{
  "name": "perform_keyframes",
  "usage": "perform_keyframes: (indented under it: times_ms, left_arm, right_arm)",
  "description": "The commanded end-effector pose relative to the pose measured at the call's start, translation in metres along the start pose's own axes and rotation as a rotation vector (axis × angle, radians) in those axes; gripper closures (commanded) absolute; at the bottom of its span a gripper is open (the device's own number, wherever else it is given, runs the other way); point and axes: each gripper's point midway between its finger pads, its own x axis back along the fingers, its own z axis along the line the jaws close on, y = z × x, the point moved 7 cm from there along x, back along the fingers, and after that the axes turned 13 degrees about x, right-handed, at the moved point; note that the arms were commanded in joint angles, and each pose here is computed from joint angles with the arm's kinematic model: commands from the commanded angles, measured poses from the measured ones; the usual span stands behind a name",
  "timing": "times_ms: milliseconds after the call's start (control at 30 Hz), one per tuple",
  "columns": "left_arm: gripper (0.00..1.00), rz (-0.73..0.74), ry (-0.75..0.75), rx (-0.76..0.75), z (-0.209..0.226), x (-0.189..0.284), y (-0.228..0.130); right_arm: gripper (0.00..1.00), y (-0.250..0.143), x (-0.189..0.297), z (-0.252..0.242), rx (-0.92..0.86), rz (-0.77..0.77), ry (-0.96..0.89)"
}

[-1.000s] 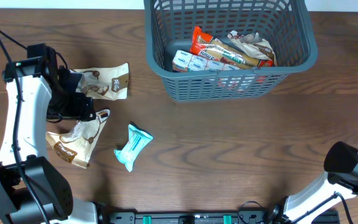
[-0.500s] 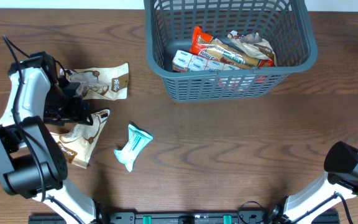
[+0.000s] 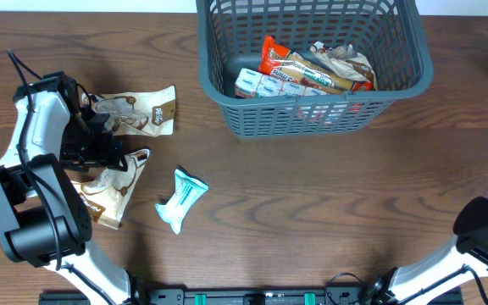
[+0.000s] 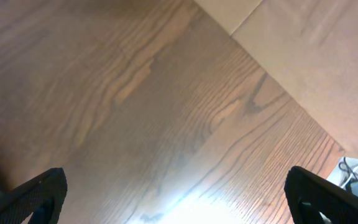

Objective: Pack container

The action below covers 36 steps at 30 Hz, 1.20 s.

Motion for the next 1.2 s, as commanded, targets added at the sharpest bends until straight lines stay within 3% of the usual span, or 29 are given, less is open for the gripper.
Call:
perform_keyframes:
  times_ms: [0, 333, 1167]
  left_arm:
    - [0.22, -0.001, 0.003, 0.006, 0.001, 0.002, 0.0]
    - [0.22, 0.002, 0.003, 0.005, 0.001, 0.002, 0.0]
    - [0.22, -0.018, 0.079, -0.086, -0.016, -0.008, 0.005]
  right_arm:
    - [0.01, -0.004, -0.021, 0.002, 0.015, 0.046, 0.007]
    - [0.01, -0.005, -0.056, 0.007, 0.013, 0.063, 0.005]
    - [0.01, 0.005, -0.058, 0.006, 0.0, 0.006, -0.007]
